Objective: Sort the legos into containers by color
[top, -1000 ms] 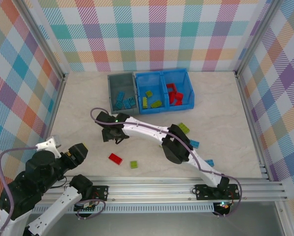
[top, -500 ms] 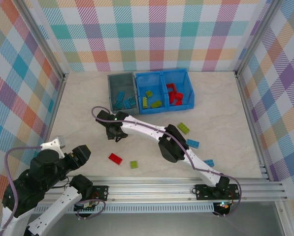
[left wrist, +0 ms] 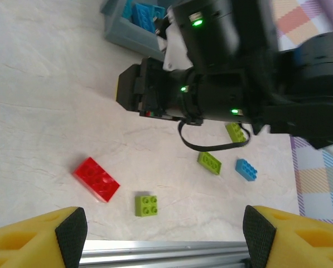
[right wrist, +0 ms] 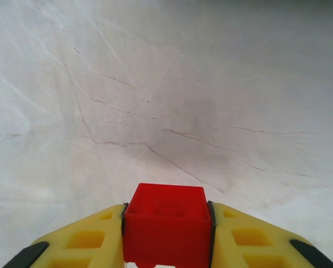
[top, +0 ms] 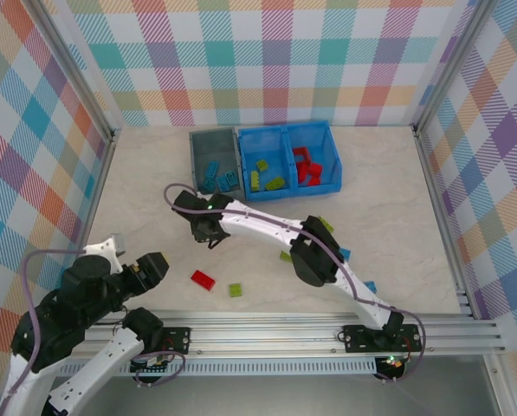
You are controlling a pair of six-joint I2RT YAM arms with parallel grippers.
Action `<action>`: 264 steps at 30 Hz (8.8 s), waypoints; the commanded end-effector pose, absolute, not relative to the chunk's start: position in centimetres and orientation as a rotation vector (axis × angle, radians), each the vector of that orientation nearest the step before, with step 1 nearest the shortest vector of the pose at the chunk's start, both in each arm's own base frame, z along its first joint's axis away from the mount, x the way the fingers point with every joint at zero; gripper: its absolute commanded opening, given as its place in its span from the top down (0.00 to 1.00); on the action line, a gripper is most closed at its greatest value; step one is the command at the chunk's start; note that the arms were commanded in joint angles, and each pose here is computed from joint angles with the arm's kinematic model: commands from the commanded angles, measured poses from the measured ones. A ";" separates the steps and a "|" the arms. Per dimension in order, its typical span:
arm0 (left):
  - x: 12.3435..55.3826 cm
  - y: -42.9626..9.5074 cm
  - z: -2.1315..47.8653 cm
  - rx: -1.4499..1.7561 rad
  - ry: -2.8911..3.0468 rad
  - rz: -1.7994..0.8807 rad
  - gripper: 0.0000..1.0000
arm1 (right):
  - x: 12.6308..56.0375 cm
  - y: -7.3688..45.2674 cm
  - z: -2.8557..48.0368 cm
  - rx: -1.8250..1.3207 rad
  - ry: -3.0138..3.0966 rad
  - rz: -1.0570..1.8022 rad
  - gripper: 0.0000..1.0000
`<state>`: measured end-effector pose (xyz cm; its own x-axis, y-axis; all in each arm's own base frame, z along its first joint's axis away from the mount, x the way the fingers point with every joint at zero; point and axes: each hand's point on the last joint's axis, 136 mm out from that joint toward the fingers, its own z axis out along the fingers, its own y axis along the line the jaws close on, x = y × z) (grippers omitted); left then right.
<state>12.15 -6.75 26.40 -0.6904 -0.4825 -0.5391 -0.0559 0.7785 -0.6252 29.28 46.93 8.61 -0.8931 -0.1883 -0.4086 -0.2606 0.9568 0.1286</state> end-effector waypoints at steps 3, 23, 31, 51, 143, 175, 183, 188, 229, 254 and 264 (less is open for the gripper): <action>15.3 -12.3 29.2 -0.323 2.189 -1.026 0.24 | 32.2 41.0 20.3 -0.231 2.505 0.344 0.75; 26.8 -34.4 26.4 0.122 2.223 -0.833 0.26 | 51.3 15.8 17.4 0.312 2.527 -0.001 0.75; 28.0 -37.6 24.5 0.180 2.244 -0.816 0.27 | 55.8 14.8 14.0 0.431 2.526 -0.130 0.75; 24.1 -41.2 18.8 0.639 2.356 -0.745 0.21 | 53.3 17.9 23.9 0.311 2.404 0.028 0.36; 56.6 -15.3 11.8 -0.232 2.574 -0.229 0.78 | 29.7 35.4 28.8 -0.472 2.217 0.744 0.23; 31.1 -10.1 28.4 -0.417 2.281 -0.459 0.26 | 16.2 41.9 12.5 -1.129 2.439 0.676 0.21; 17.0 -2.4 25.5 -0.629 2.253 -0.343 0.22 | 13.4 45.4 7.1 -1.346 2.491 0.529 0.14; 14.0 -0.3 26.4 -0.685 2.162 -0.340 0.22 | 14.4 46.2 5.0 -1.360 2.505 0.428 0.15; 22.3 -21.5 32.2 -0.032 2.152 -0.919 0.29 | 31.9 19.9 18.4 -0.219 2.748 0.362 0.71; 23.9 -29.4 30.6 0.150 2.202 -0.836 0.29 | 49.9 14.9 9.7 0.125 2.946 0.136 0.73; 23.7 -29.1 30.3 0.159 2.216 -0.817 0.29 | 52.2 13.5 9.6 0.117 2.881 -0.001 0.71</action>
<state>23.94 -29.01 29.37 -0.7239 -0.1498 -0.6734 0.3251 0.7869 -0.5245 52.11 14.35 9.72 -0.9625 0.0918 -0.2554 0.0797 0.9952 0.0576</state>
